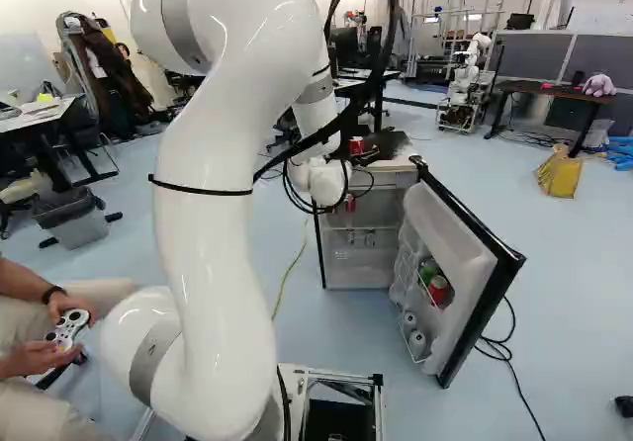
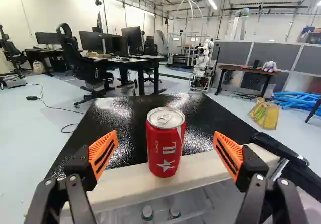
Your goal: Grab a drink from the fridge
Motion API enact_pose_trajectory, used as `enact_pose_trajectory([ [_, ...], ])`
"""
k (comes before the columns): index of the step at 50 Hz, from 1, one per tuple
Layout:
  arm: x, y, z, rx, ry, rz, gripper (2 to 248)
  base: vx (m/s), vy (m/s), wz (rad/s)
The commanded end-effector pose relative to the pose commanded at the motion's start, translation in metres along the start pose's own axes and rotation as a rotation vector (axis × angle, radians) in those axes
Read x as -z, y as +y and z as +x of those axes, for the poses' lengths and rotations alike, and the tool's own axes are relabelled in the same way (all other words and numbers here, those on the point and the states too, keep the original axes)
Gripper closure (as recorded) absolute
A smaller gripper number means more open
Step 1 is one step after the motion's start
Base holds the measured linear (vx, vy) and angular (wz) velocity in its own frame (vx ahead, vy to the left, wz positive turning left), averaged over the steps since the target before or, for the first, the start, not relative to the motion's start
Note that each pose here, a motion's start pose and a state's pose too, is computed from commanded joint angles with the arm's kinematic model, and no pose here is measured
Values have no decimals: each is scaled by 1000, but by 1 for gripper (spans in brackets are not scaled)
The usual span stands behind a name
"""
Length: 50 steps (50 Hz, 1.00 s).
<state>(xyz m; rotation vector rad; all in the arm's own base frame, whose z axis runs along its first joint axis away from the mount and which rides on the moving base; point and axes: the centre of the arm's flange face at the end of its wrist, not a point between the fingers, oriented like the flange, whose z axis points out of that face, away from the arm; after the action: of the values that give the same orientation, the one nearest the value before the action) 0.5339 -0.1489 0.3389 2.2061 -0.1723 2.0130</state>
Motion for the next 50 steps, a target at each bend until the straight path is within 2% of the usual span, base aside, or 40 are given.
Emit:
enact_pose_trajectory([
  [15, 29, 1, 2, -2, -18, -6, 3, 0, 0, 0],
  [32, 66, 6, 18, -3, -11, -22, 3, 0, 0, 0],
  [50, 92, 28, 29, -15, -67, -90, 3, 0, 0, 0],
])
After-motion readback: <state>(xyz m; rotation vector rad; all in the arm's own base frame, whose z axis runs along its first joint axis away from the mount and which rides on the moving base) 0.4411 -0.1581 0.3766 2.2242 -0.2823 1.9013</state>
